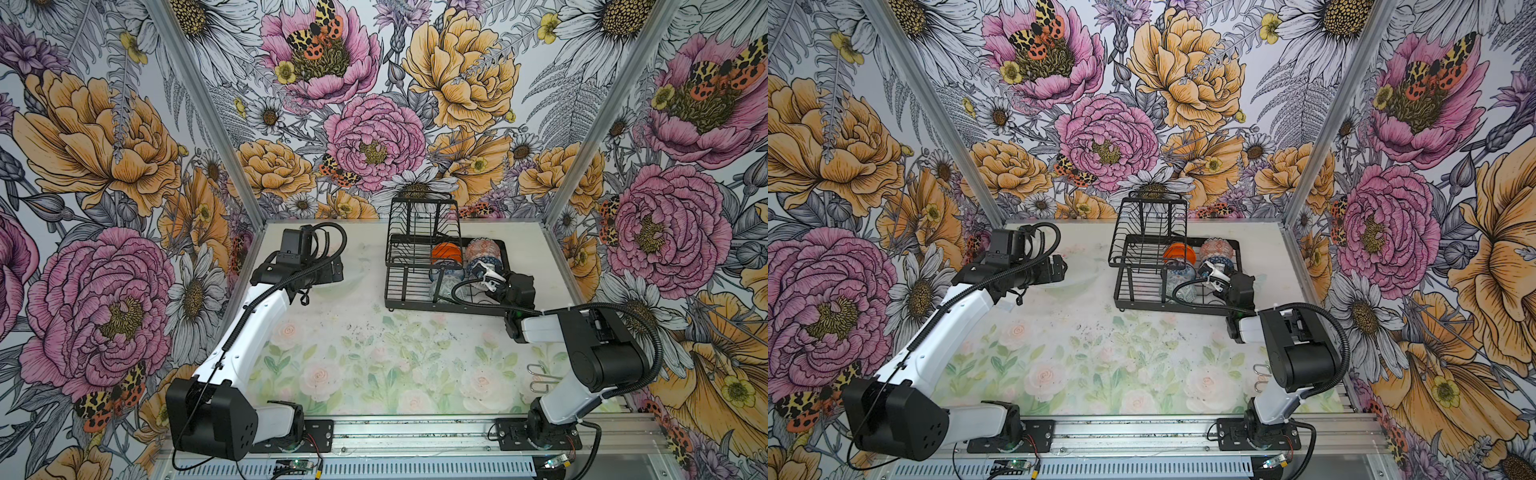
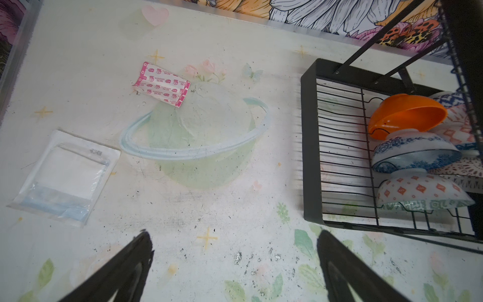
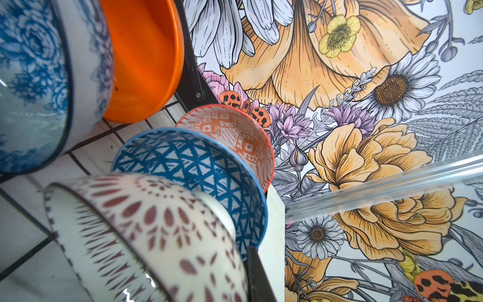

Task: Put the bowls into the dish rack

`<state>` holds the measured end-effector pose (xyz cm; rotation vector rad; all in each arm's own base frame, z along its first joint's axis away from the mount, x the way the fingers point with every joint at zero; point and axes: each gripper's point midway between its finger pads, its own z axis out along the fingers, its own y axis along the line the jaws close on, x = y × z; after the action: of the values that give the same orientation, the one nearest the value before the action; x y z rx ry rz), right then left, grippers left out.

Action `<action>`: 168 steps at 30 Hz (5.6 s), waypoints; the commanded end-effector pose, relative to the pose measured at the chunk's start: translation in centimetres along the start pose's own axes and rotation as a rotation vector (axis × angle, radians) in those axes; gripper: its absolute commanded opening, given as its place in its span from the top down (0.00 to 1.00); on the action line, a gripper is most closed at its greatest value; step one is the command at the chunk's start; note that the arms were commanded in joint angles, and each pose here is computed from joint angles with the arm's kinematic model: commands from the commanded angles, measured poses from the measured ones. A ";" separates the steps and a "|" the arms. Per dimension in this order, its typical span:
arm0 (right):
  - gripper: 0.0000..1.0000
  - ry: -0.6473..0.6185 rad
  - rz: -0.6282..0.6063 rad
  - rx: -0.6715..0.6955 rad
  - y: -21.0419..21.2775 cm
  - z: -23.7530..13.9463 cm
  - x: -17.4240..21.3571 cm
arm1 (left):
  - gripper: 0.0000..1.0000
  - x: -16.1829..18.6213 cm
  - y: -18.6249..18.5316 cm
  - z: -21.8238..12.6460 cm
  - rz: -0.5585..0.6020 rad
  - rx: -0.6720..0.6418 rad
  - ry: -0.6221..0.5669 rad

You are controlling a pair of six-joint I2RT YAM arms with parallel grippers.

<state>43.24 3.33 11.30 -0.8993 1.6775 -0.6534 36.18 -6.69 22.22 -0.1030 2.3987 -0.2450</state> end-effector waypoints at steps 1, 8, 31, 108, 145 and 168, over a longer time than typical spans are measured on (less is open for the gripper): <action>1.00 -0.037 0.014 -0.115 2.4 -1.0 -1.0 | 0.01 -1.7 -0.6 -0.7 0.017 0.029 -0.048; 1.00 -0.013 -0.002 -0.173 2.6 -1.9 -1.0 | 0.01 -1.8 -0.9 -0.5 0.018 0.050 -0.043; 1.00 -0.039 0.116 -0.407 5.4 0.0 -0.8 | 0.01 -1.6 -0.6 -1.7 0.014 0.052 -0.074; 0.00 0.177 1.166 0.266 -11.0 -4.7 9.2 | 0.01 1.0 15.6 2.3 -0.188 -0.367 -0.713; 0.00 0.066 0.967 0.111 -2.2 -2.9 5.0 | 0.01 1.8 12.6 7.1 0.007 -0.302 -0.719; 0.01 0.065 0.968 0.109 -2.2 -2.9 5.0 | 0.01 1.8 12.6 7.3 0.010 -0.303 -0.712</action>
<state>40.00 -2.89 10.87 0.1144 1.8654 -0.1294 39.14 4.61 12.56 -0.2879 1.7246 0.1531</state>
